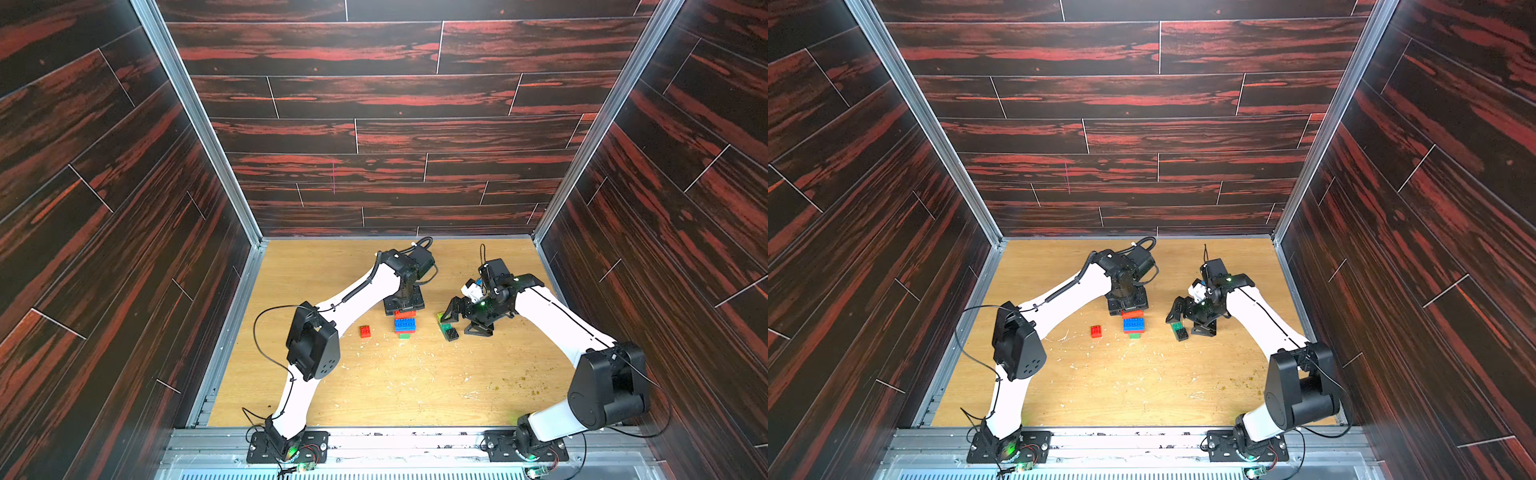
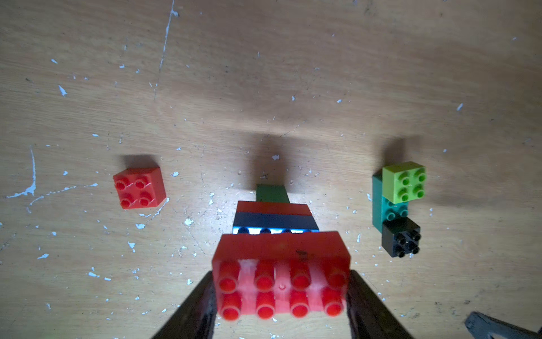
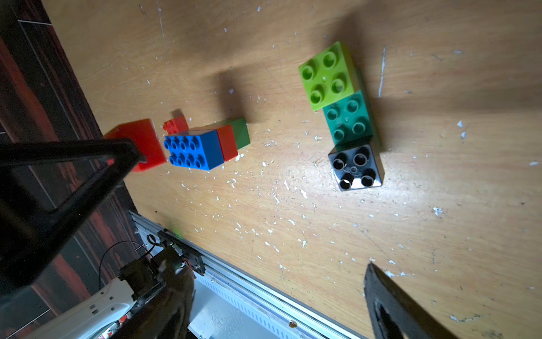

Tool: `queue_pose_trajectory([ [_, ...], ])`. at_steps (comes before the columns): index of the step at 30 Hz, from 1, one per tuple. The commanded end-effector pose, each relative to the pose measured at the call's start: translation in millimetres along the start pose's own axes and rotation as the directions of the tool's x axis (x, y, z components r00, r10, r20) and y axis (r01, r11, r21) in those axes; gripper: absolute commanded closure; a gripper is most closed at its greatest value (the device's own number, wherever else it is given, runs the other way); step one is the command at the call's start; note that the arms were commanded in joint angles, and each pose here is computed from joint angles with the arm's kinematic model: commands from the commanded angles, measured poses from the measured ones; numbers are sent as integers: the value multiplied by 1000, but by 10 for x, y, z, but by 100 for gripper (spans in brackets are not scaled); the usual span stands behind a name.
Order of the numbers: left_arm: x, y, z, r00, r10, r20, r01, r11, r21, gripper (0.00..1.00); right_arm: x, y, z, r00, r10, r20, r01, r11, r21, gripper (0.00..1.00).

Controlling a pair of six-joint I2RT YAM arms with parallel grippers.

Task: Assemble a carrot with lego
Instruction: Assemble the lego brick with the lego brick.

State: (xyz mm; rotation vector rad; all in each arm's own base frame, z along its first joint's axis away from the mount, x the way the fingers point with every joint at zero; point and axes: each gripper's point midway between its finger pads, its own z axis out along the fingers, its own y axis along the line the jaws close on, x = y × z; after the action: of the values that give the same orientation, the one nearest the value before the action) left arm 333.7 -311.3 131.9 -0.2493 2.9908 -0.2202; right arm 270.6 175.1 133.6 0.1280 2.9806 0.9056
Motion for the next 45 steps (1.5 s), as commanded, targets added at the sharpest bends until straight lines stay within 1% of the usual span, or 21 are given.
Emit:
queue_pose_trajectory([
  [1, 57, -13, -75, 1000, 14, -8, -14, 1000, -12, 53, 57, 50, -68, 1000, -19, 6, 19, 998, -53, 8],
  [7, 157, 43, -48, 998, 42, -40, -44, 998, -50, 53, 57, 25, -72, 1000, -10, 3, 10, 996, -85, 8],
  [12, 200, 51, 0, 997, 64, -37, -66, 996, -63, 53, 55, 0, -74, 1000, -6, 2, 6, 996, -90, 8],
  [18, 165, 44, 44, 997, 71, -17, -72, 995, -68, 53, 43, -17, -78, 1000, -2, 1, 3, 996, -92, 8],
  [33, 153, 60, 167, 996, 91, -10, -92, 993, -80, 53, 28, -40, -78, 1000, 4, -2, -4, 996, -91, 8],
  [45, 183, 84, 233, 995, 99, -20, -101, 991, -84, 53, 39, -53, -81, 1000, 6, -1, -6, 996, -86, 8],
])
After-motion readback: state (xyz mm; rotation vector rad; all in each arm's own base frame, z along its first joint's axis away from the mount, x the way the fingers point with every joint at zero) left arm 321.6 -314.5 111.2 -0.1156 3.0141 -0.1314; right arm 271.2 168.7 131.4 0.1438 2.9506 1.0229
